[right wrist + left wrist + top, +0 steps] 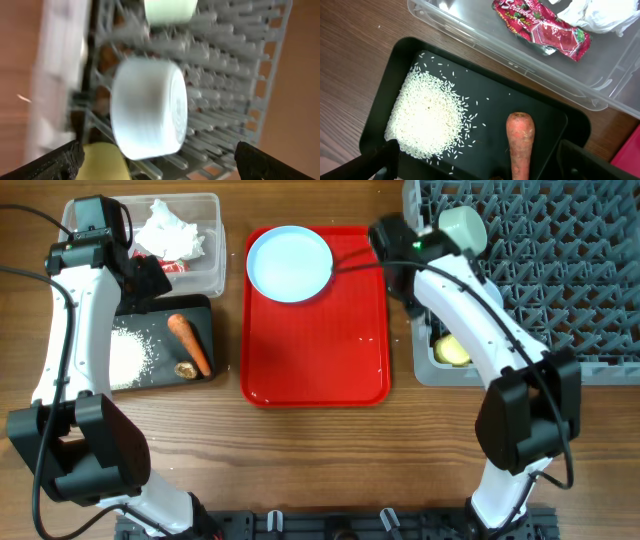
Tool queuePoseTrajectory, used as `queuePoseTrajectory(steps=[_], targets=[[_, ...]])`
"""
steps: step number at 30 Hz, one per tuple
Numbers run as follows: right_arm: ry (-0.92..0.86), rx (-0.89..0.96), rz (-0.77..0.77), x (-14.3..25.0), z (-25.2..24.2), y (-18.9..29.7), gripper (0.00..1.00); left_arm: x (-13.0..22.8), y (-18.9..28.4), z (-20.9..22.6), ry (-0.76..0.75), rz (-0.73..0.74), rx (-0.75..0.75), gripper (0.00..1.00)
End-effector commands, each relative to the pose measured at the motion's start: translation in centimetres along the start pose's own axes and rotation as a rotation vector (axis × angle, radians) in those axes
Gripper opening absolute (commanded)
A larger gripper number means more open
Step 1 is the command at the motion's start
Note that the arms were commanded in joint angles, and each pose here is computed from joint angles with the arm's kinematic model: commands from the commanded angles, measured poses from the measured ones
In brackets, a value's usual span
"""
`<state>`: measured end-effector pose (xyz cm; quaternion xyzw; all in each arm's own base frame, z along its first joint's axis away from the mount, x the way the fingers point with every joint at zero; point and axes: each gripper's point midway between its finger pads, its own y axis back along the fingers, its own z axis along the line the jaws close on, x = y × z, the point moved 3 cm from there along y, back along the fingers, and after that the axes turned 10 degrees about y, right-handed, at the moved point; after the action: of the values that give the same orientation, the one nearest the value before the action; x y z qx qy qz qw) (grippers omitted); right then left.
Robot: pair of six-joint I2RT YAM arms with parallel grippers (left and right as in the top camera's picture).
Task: Sort waste into correct bins and load items into the dishwasher rack
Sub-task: 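Grasp the edge of the blue plate with the right gripper, then carry the blue plate right and stand it upright in the rack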
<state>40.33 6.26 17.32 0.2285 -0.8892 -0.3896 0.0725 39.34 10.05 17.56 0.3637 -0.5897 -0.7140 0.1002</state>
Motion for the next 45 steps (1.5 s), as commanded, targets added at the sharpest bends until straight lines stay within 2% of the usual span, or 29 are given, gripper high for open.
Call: queuePoseTrajectory(steps=[1,3,5,7,9,12,16,19,21,23,25,27,32,34,36,39,40,45], targets=[[-0.16,-0.311,-0.233,-3.8,-0.2,5.7,1.0,-0.3,0.8,0.1,0.024,-0.018,0.015,1.0],[-0.168,-0.654,-0.425,-6.7,2.3,10.1,1.0,-0.3,0.8,0.1,0.024,-0.017,0.014,1.0],[-0.155,-0.89,-0.598,-9.1,3.8,13.7,0.99,-0.3,0.8,0.1,0.024,-0.018,0.015,1.0],[-0.253,-1.031,-0.716,-12.1,4.2,15.6,0.83,-0.3,0.8,0.1,0.024,-0.018,0.015,1.0],[-0.45,-0.99,-0.681,-14.2,4.2,13.9,0.79,-0.3,0.8,0.1,0.024,-0.018,0.015,1.0],[-0.637,-0.965,-0.596,-16.6,6.2,10.8,0.79,-0.3,0.8,0.1,0.024,-0.018,0.015,1.0],[-0.632,-0.977,-0.435,-17.5,13.1,5.9,0.79,-0.3,0.8,0.1,0.024,-0.018,0.015,1.0],[-0.68,-0.984,-0.198,-15.8,18.1,1.2,0.79,-0.3,0.8,0.1,0.024,-0.018,0.015,1.0],[-0.667,-0.973,-0.146,-15.1,19.3,-0.1,0.78,-0.3,0.8,0.1,0.024,-0.018,0.015,1.0],[-0.674,-0.97,-0.147,-15.2,19.3,-0.1,0.72,-0.3,0.8,0.1,0.024,-0.018,0.015,1.0],[-0.703,-0.958,-0.134,-15.2,19.3,-0.4,0.59,-0.3,0.8,0.1,0.024,-0.018,0.015,1.0],[-0.717,-0.952,-0.11,-15.0,19.8,-1.0,0.51,-0.3,0.8,0.1,0.024,-0.017,0.014,1.0],[-0.705,-0.968,-0.045,-14.3,21.9,-1.9,0.44,-0.3,0.8,0.1,0.024,-0.017,0.014,1.0],[-0.706,-0.969,-0.049,-14.4,22.0,-1.8,0.28,-0.3,0.8,0.1,0.024,-0.017,0.014,1.0],[-0.706,-0.969,-0.051,-14.4,21.9,-1.8,0.2,-0.3,0.8,0.1,0.024,-0.018,0.015,1.0],[-0.703,-0.971,-0.059,-14.5,21.9,-1.8,0.15,-0.3,0.8,0.1,0.024,-0.018,0.015,1.0],[-0.704,-0.976,-0.058,-14.5,21.7,-1.8,0.04,-0.3,0.8,0.1,0.024,-0.018,0.015,1.0],[-0.604,-1.018,-0.107,-14.8,20.0,-0.9,0.04,-0.3,0.8,0.1,0.024,-0.017,0.014,1.0]])
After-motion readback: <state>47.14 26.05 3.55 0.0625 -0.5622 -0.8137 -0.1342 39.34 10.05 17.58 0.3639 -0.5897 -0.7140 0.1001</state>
